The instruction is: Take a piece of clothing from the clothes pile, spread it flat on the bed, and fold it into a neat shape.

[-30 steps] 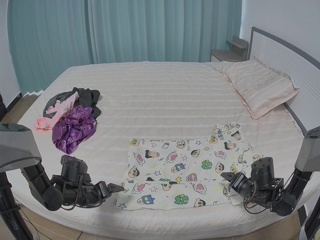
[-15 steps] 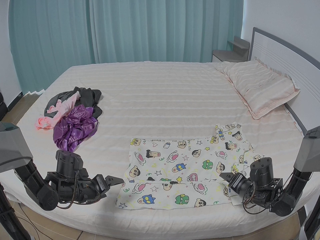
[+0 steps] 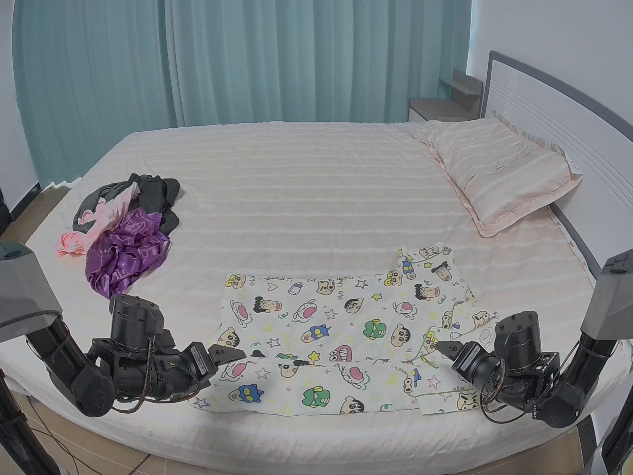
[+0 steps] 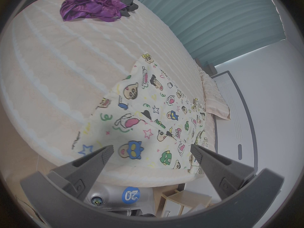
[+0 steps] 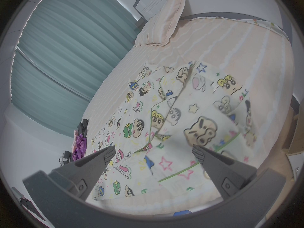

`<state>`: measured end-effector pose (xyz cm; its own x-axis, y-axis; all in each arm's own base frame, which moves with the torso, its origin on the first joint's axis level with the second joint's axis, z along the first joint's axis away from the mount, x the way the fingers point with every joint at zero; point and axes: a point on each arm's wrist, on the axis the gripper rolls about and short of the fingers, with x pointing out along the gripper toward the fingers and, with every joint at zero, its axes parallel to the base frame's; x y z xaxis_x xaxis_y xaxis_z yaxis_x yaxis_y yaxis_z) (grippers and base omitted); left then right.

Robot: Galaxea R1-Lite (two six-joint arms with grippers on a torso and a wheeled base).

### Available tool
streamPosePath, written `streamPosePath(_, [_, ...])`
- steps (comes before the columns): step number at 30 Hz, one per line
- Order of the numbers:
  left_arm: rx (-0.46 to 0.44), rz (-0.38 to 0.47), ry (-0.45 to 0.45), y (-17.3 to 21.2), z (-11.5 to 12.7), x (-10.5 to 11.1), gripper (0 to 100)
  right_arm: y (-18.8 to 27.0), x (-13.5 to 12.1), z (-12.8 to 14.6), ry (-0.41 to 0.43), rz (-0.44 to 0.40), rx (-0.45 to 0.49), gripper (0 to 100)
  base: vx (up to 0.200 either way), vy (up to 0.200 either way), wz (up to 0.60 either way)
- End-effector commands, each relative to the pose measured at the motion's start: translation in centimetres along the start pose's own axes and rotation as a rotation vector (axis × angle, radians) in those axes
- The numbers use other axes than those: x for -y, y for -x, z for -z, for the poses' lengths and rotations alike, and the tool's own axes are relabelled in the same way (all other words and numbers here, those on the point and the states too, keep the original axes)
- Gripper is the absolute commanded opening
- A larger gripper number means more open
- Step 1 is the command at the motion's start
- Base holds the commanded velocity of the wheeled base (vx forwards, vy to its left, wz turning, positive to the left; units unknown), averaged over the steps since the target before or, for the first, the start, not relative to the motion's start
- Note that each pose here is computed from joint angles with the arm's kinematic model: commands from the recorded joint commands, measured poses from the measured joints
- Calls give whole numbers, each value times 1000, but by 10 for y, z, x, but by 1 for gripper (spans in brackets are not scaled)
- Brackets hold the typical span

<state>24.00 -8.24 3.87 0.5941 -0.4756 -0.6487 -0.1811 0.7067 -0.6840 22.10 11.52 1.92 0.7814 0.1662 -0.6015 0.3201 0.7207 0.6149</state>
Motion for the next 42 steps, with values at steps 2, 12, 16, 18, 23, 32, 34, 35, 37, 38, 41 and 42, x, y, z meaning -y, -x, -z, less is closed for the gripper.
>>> streamPosePath(2, [66, -2, -11, 4, -5, 7, 100, 0, 0, 0, -1, -2, 2, 100, 0, 0, 0])
streamPosePath(12, [174, 47, 110, 14, -21, 21, 100, -6, 1, 2, -1, -6, 3, 100, 20, 0, 0])
streamPosePath(16, [163, 41, 110, 12, -19, 20, 100, -6, 1, 3, -1, -9, 3, 100, 200, 0, 0])
streamPosePath(18, [163, 38, 105, 11, -18, 21, 100, -6, 1, 3, 0, -11, 4, 100, 200, 0, 0])
streamPosePath(23, [166, 38, 108, 11, -19, 21, 100, -6, 1, 2, -1, -10, 5, 100, 80, 0, 0])
streamPosePath(32, [244, 16, 134, -2, -37, 11, 100, -1, -2, -1, -3, -30, 18, 100, 0, 0, 0])
streamPosePath(34, [282, 8, 141, -11, -48, 7, 100, 1, -3, -2, -5, -38, 24, 100, 0, 0, 0])
streamPosePath(35, [298, 6, 140, -13, -51, 5, 100, 1, -3, -3, -5, -39, 26, 100, 0, 0, 0])
streamPosePath(37, [335, -13, 117, -21, -67, -1, 100, 3, -4, -4, 1, -41, 32, 100, 0, 0, 0])
streamPosePath(38, [343, -17, 104, -24, -73, -2, 100, 3, -4, -5, 4, -44, 34, 100, 0, 0, 0])
streamPosePath(41, [360, -63, 67, -44, -99, -10, 100, 2, -5, -6, 6, -44, 43, 100, 0, 0, 0])
streamPosePath(42, [361, -66, 67, -45, -102, -10, 100, 2, -5, -6, 6, -44, 43, 100, 0, 0, 0])
